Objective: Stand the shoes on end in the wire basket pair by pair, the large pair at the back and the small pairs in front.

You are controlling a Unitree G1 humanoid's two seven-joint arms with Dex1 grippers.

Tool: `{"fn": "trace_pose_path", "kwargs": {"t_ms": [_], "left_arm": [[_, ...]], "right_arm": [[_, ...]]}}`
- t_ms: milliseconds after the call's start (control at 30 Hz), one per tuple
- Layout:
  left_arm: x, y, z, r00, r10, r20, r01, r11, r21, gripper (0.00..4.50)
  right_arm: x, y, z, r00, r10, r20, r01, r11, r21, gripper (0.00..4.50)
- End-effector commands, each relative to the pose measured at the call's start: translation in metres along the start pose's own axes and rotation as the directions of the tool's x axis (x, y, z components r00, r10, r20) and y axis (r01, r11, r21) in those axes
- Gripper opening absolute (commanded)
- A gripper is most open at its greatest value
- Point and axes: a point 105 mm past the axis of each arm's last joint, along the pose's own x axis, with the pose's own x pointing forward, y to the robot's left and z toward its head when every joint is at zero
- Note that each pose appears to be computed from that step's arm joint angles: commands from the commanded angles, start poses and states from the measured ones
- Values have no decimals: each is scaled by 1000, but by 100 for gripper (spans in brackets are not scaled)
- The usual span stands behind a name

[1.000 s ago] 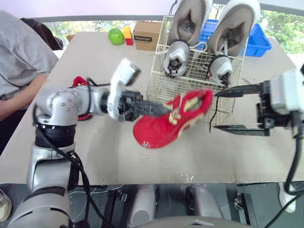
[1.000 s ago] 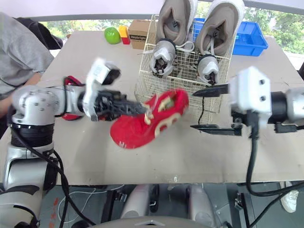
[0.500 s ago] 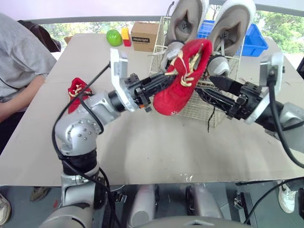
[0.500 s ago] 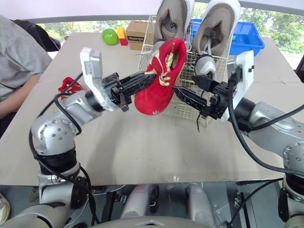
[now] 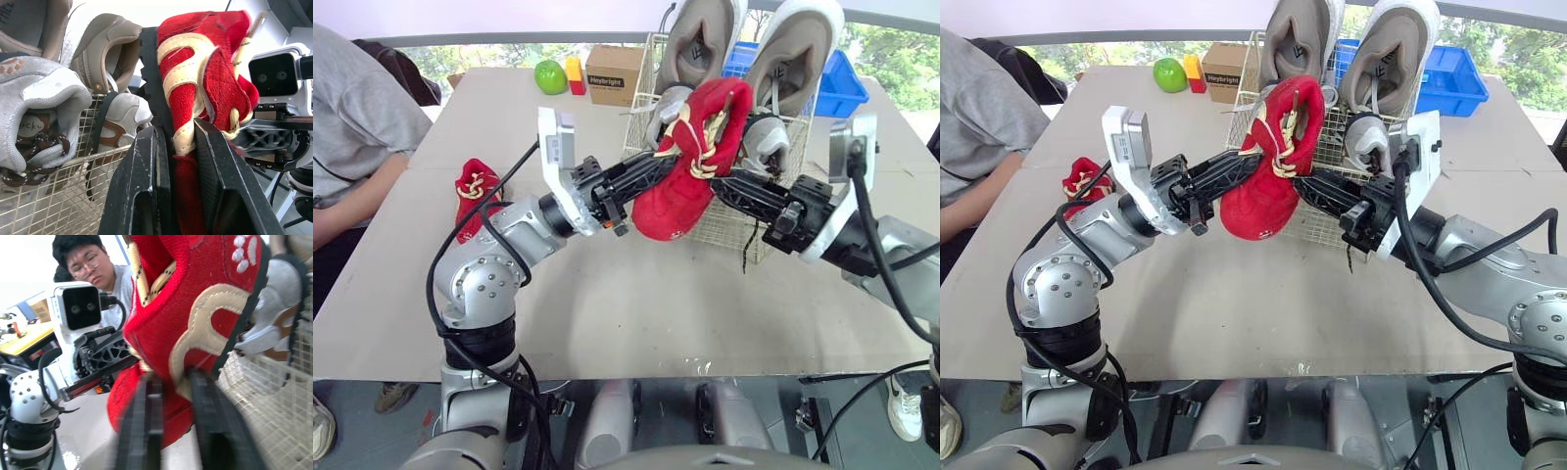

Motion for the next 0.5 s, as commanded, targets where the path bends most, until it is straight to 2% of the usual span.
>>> {"fn": "trace_pose_path", "kwargs": {"t_ms": [33,133,200,233,300,433,500], "left_arm": [[4,-22,0,993,-112,-24,113,992,55,46],[3,-20,1,995,-102,-18,103,993,60,46],[2,-16,5,996,-84,3,84,995,49,151],[2,-16,6,996,-87,1,87,995,46,173],[1,-10,7,998,-56,2,56,998,38,282],[-5,-4,13,1000,-26,11,26,999,-25,447],[-10,-4,15,1000,-29,-2,29,999,-44,447]], "right_arm": [[-2,4,11,998,3,57,-3,1000,-10,0],[-2,5,12,998,-6,70,6,1000,-8,0],[-2,3,13,996,-23,81,25,1000,-14,0],[-3,3,14,995,-33,96,35,999,-17,0],[-4,1,20,990,-50,134,54,998,-23,0],[-12,4,31,976,-49,211,60,997,-44,0],[-17,3,35,971,-56,233,70,996,-52,0]]}}
